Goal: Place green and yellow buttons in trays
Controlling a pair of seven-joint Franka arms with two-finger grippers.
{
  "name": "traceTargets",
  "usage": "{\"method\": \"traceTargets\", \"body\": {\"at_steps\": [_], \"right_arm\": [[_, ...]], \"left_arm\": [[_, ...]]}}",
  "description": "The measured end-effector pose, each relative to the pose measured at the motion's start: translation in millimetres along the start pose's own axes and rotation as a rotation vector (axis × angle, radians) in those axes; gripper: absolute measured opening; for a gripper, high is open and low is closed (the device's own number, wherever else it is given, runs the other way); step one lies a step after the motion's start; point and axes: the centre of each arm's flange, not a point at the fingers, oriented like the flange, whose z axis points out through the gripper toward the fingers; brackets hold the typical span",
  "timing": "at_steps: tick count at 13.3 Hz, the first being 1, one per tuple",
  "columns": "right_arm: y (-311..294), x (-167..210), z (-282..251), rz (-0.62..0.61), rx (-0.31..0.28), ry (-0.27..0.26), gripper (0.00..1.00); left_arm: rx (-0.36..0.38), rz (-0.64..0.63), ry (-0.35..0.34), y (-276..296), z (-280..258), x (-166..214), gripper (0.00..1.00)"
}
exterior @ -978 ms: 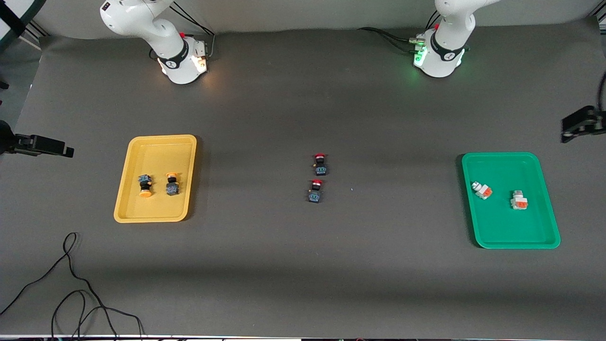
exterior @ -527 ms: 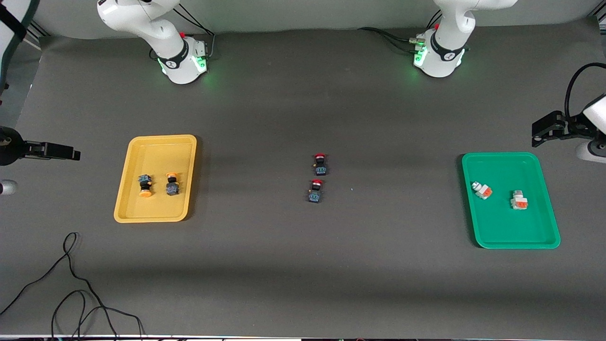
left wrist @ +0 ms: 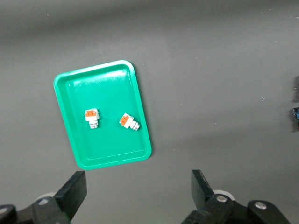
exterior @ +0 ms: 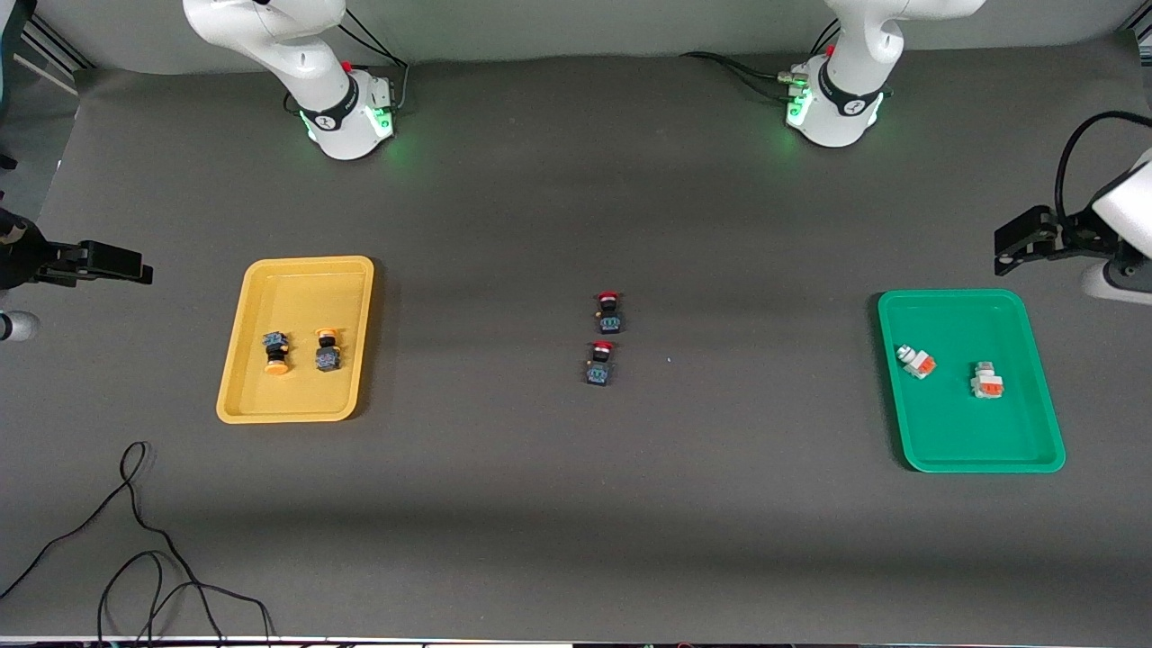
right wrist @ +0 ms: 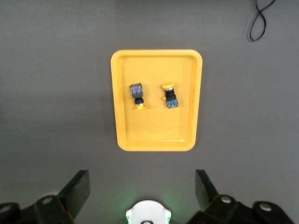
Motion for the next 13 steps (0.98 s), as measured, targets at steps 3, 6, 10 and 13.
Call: {"method": "traceTargets", "body": {"at_steps": [3, 6, 10, 13], "right_arm": [[6, -14, 11, -0.003, 0.017, 0.089, 1.0], [13, -31, 23, 0.003, 0.031, 0.109, 1.0], [6, -27, 31, -0.009, 0.029, 0.102, 1.0], [6, -27, 32, -0.009, 0.029, 0.103, 1.0]], "left_arm": [[-0.005, -0.034, -0.01, 4, 10, 2, 1.0], [-0.005, -0.042, -0.009, 6, 10, 2, 1.0], [-0.004, -0.05, -0.009, 2, 10, 1, 1.0], [-0.004, -0.051, -0.008, 2, 10, 1, 1.0]]}}
